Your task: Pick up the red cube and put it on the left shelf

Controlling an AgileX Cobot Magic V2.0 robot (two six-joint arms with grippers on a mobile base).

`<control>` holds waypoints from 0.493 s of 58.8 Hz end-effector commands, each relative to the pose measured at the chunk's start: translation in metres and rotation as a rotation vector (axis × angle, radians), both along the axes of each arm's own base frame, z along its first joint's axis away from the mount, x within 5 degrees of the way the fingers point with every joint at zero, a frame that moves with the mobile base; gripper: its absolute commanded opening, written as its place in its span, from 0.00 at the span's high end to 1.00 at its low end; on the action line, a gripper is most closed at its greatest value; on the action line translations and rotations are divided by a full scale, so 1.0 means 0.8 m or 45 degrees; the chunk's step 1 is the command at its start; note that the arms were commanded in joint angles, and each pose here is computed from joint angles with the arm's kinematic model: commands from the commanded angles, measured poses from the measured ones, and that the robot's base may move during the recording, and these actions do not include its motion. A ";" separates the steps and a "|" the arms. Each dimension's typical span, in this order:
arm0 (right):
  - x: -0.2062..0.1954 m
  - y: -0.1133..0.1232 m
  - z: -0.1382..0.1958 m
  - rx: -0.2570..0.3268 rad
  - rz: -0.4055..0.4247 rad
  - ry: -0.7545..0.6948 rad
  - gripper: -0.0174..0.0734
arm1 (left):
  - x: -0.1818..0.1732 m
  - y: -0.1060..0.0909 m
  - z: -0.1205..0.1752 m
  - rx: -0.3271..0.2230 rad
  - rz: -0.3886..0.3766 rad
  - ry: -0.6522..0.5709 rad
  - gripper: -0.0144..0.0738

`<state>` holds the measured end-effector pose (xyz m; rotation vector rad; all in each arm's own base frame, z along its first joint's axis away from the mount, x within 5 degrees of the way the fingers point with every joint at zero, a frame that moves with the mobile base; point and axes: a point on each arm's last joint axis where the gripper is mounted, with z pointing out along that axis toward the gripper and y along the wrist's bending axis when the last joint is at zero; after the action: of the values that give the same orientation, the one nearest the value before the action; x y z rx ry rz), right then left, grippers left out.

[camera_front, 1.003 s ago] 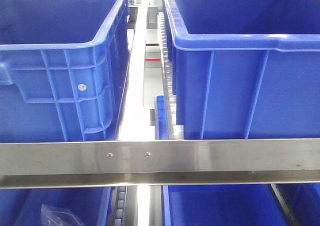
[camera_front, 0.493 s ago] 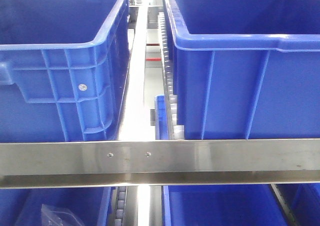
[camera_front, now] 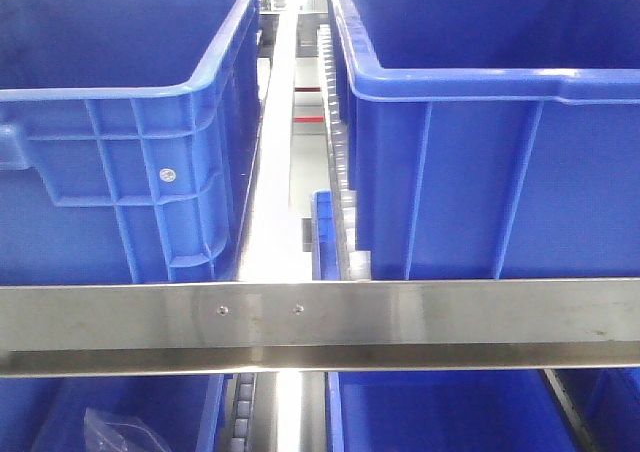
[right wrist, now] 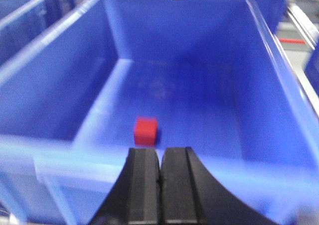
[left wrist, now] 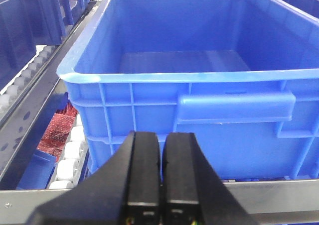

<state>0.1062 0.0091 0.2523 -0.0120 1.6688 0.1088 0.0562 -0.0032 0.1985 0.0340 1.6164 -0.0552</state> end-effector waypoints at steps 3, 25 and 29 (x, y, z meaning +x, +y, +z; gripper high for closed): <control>-0.018 -0.009 -0.008 0.036 -0.076 -0.167 0.76 | 0.000 0.000 0.001 -0.011 -0.007 -0.102 0.72; -0.056 -0.016 -0.044 0.044 -0.125 -0.306 0.76 | 0.000 0.000 0.001 -0.011 -0.007 -0.102 0.72; -0.059 -0.017 -0.044 0.038 -0.150 -0.322 0.76 | 0.000 0.000 0.001 -0.011 -0.007 -0.102 0.72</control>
<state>0.0623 -0.0002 0.2069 0.0603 1.4955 0.0885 0.0562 -0.0032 0.1985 0.0340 1.6164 -0.0552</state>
